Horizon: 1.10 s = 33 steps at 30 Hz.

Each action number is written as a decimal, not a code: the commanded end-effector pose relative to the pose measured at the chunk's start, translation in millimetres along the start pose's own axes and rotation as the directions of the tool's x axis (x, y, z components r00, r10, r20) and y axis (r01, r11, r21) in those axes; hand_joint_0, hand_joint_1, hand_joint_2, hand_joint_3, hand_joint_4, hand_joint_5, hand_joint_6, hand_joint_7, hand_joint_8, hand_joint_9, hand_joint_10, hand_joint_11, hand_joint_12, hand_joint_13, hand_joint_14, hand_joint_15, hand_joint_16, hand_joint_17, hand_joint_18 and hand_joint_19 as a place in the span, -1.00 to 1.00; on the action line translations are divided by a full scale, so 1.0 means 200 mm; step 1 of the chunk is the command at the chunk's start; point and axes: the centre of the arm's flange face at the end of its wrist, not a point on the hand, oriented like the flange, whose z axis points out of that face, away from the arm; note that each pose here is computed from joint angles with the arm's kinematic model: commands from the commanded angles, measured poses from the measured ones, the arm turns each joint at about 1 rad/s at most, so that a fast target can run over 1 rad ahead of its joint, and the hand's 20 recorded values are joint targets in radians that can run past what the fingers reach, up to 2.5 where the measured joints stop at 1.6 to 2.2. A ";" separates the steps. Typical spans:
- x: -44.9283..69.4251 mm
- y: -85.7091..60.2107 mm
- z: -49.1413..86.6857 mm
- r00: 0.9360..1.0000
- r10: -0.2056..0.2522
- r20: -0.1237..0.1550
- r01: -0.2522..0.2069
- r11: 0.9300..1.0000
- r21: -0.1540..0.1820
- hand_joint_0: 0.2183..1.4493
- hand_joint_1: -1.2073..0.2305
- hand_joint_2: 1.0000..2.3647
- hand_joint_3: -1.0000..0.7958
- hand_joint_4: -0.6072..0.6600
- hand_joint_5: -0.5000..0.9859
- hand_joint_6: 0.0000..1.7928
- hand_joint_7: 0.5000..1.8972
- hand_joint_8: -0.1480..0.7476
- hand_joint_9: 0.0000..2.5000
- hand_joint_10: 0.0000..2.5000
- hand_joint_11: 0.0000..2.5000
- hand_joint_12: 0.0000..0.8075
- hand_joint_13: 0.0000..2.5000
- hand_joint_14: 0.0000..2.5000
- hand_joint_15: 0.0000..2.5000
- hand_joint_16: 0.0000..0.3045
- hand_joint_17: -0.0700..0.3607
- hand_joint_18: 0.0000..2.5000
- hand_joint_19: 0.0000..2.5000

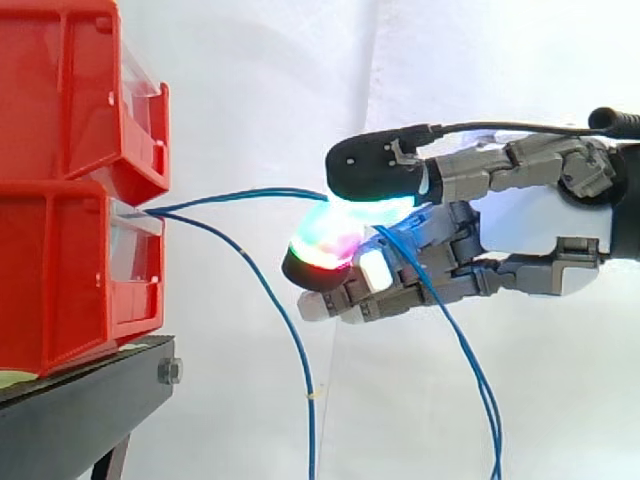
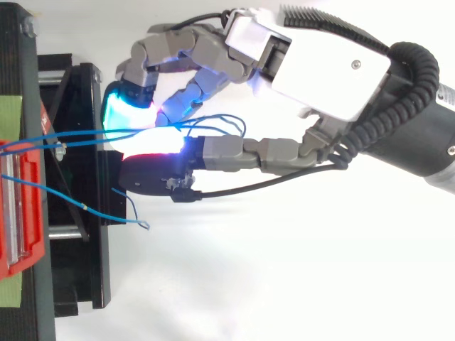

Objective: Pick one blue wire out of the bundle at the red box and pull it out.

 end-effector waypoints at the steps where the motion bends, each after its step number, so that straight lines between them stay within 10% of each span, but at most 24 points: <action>1: 0.01 -0.01 -0.02 0.993 0.121 -0.017 -0.120 0.992 0.034 -0.38 -0.28 -0.97 0.01 0.41 -0.48 -0.14 -0.34 -0.01 -0.17 -0.98 -0.40 0.03 -0.68 -0.99 -0.77 -0.57 0.01 -0.80 -0.68; 9: 0.02 -0.03 -0.05 0.973 0.228 -0.027 -0.226 0.971 0.077 -0.38 -0.28 -0.97 -0.01 0.42 -0.47 -0.15 -0.35 0.00 -0.17 -0.98 -0.41 0.03 -0.68 -0.99 -0.78 -0.57 0.01 -0.81 -0.68; 33: 0.02 -0.04 -0.05 0.979 0.201 -0.034 -0.198 0.977 0.077 -0.50 -0.05 -0.98 -0.20 0.38 -0.41 -0.37 0.07 -0.04 -0.19 -0.98 -0.45 0.02 -0.71 -0.99 -0.76 -0.57 0.01 -0.87 -0.64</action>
